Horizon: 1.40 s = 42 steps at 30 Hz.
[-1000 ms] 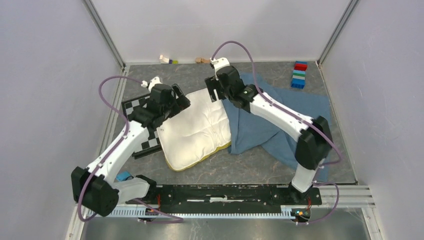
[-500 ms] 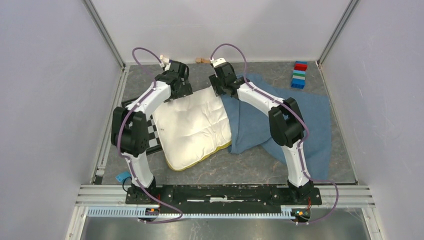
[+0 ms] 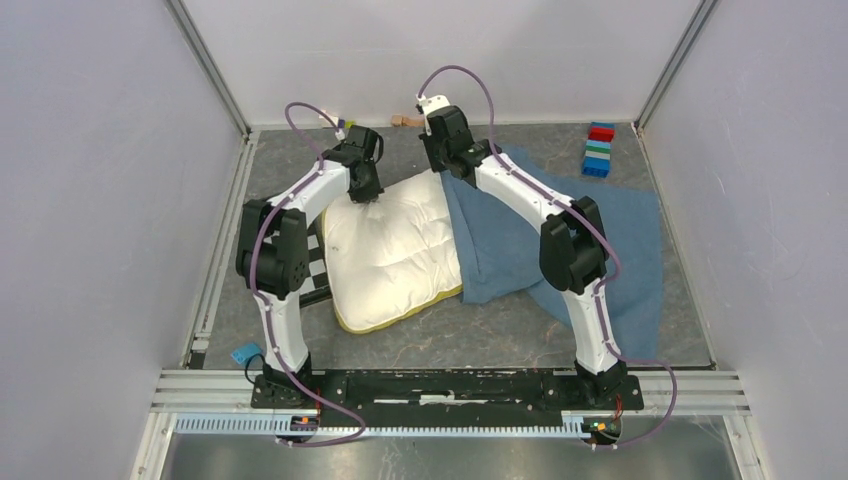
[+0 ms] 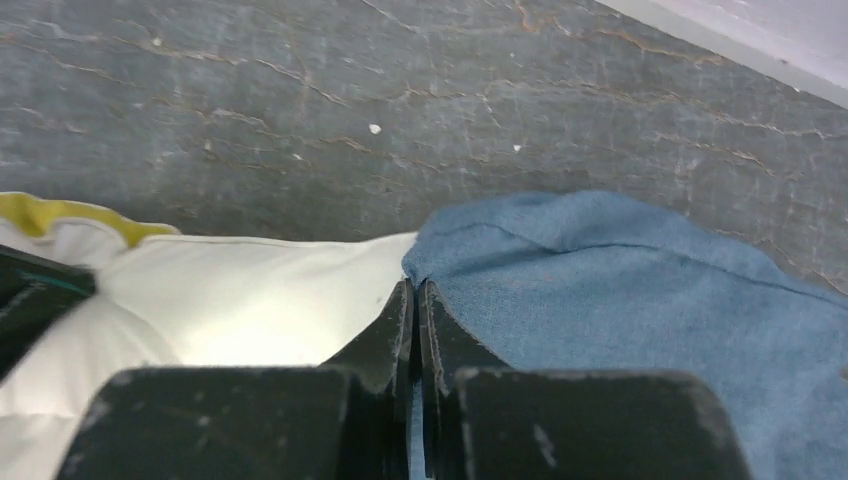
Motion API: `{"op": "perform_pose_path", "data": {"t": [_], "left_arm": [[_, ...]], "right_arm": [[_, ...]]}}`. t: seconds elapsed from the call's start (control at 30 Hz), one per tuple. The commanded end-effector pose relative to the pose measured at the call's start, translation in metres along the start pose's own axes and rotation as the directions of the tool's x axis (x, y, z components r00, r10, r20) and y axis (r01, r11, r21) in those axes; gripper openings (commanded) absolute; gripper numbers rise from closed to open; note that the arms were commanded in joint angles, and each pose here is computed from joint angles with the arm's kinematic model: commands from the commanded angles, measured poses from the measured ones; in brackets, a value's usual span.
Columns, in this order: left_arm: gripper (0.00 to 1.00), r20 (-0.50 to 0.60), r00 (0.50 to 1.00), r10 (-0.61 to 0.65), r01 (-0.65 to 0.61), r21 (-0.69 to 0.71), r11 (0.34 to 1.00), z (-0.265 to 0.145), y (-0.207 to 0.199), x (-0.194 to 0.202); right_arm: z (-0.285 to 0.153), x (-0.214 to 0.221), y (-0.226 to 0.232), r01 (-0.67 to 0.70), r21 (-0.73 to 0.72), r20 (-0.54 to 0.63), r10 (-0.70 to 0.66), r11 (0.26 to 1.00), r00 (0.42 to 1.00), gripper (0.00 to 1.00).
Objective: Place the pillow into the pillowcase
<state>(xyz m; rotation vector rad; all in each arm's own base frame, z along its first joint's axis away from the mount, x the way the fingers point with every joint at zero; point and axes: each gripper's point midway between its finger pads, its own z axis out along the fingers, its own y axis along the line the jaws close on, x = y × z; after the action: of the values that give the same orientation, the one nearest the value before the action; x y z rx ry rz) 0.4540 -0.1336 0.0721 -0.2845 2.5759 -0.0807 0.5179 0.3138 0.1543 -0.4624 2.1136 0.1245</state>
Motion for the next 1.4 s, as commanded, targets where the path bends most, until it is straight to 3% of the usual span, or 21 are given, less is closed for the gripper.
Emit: {"op": "perform_pose_path", "data": {"t": [0.0, 0.1, 0.23, 0.4, 0.6, 0.7, 0.77, 1.03, 1.37], "left_arm": [[0.02, 0.072, 0.997, 0.012, -0.028, 0.226, 0.974, -0.031, -0.053, -0.009], [0.02, 0.143, 0.989, -0.034, -0.026, 0.399, 0.917, -0.077, -0.096, -0.016], [0.02, 0.254, 0.962, -0.100, -0.032, 0.471, 0.882, -0.132, -0.117, -0.028], [0.02, 0.179, 0.961, -0.209, 0.134, 0.358, 0.924, -0.107, -0.076, -0.025], [0.02, 0.133, 0.972, -0.192, 0.144, 0.307, 0.941, -0.082, -0.067, -0.007], [0.02, 0.145, 0.974, -0.174, 0.130, 0.272, 0.954, -0.079, -0.060, -0.007], [0.02, 0.155, 0.975, -0.162, 0.120, 0.251, 0.960, -0.079, -0.055, -0.006], [0.02, 0.164, 0.980, -0.114, 0.078, 0.208, 0.975, -0.079, -0.046, -0.001], [0.02, 0.154, 0.984, -0.090, 0.060, 0.188, 0.980, -0.077, -0.039, 0.006]], "right_arm": [[-0.041, -0.056, 0.038, -0.045, -0.145, 0.122, 0.063, 0.988, 0.991, 0.02], [-0.056, -0.058, 0.070, -0.077, -0.251, 0.131, 0.112, 0.965, 0.985, 0.00], [-0.044, -0.017, 0.094, -0.124, -0.316, 0.044, 0.145, 0.941, 0.988, 0.00], [-0.039, 0.004, 0.081, -0.156, -0.286, -0.006, 0.161, 0.946, 0.987, 0.02], [-0.090, -0.028, 0.055, -0.120, -0.236, 0.050, 0.135, 0.964, 0.990, 0.59], [-0.134, -0.017, 0.041, -0.102, -0.178, 0.059, 0.115, 0.979, 0.992, 0.87], [-0.163, 0.006, 0.031, -0.091, -0.125, 0.065, 0.100, 0.988, 0.993, 0.95], [-0.241, 0.142, 0.020, -0.162, -0.002, 0.016, 0.162, 0.987, 0.987, 0.93], [-0.237, 0.208, 0.034, -0.222, -0.050, 0.008, 0.223, 0.974, 0.975, 0.92]]}}
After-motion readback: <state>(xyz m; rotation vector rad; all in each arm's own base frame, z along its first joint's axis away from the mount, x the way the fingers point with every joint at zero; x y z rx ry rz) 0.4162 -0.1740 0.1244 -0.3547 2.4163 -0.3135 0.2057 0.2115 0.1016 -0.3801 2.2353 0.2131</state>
